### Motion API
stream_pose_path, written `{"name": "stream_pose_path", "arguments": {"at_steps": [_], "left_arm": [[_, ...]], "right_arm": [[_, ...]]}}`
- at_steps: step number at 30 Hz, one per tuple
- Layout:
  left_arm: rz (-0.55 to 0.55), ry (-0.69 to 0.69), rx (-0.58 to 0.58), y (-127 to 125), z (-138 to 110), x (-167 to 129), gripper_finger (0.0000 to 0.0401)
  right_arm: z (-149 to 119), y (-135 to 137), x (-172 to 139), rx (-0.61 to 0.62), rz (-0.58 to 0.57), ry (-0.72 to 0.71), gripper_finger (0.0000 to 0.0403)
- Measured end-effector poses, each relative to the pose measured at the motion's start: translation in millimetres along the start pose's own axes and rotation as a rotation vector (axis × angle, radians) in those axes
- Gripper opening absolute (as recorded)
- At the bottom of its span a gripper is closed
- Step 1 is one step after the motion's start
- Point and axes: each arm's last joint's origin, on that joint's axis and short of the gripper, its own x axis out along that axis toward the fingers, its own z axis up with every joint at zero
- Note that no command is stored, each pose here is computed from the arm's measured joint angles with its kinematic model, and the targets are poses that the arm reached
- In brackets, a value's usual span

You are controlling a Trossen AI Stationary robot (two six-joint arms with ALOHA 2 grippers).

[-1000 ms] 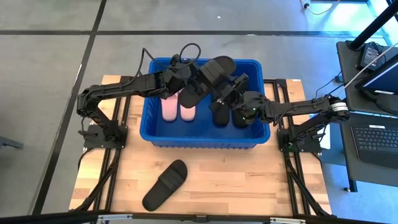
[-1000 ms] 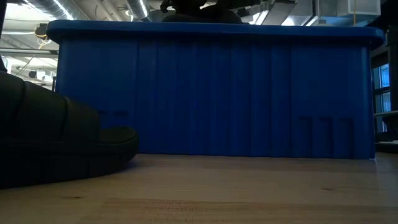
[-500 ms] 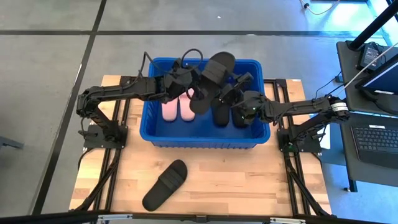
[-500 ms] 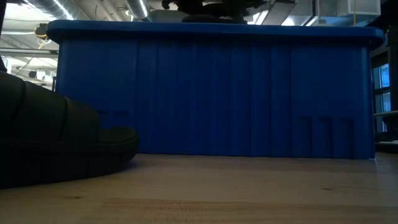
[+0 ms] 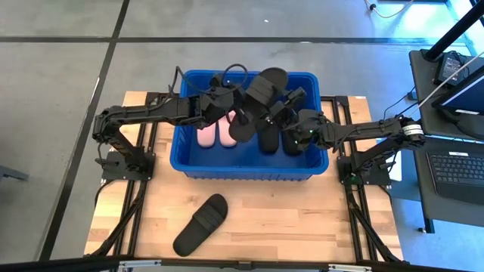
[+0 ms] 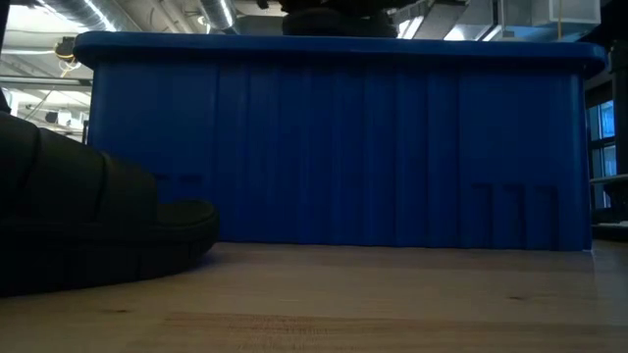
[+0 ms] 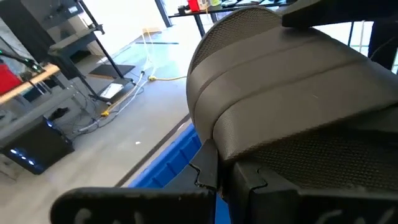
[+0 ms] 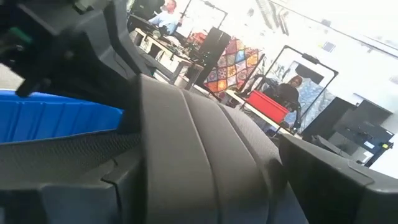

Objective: Pick and place slides into bin
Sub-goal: Put the black slipper into the blue bin

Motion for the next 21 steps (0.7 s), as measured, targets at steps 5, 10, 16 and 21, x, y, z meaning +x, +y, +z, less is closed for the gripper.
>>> {"name": "stream_pose_path", "arguments": {"at_steps": [5, 10, 16, 21], "left_arm": [[0.055, -0.006, 0.091, -5.9, 1.1, -6.7, 0.0003], [0.080, -0.006, 0.169, -11.4, 1.3, -12.5, 0.0002], [0.081, -0.010, 0.255, -15.6, 1.9, -16.6, 0.0002], [0.075, -0.026, 0.318, -17.9, 3.9, -18.7, 0.0002]], "right_arm": [[-0.1, 0.3, 0.1, -0.003, 0.008, -0.004, 0.0296], [-1.6, 1.5, 0.7, -0.002, 0.048, -0.009, 0.0277], [-3.0, 3.2, 0.6, -0.016, 0.078, -0.010, 0.0273], [-6.2, 5.2, 0.4, 0.023, 0.100, 0.013, 0.0273]]}}
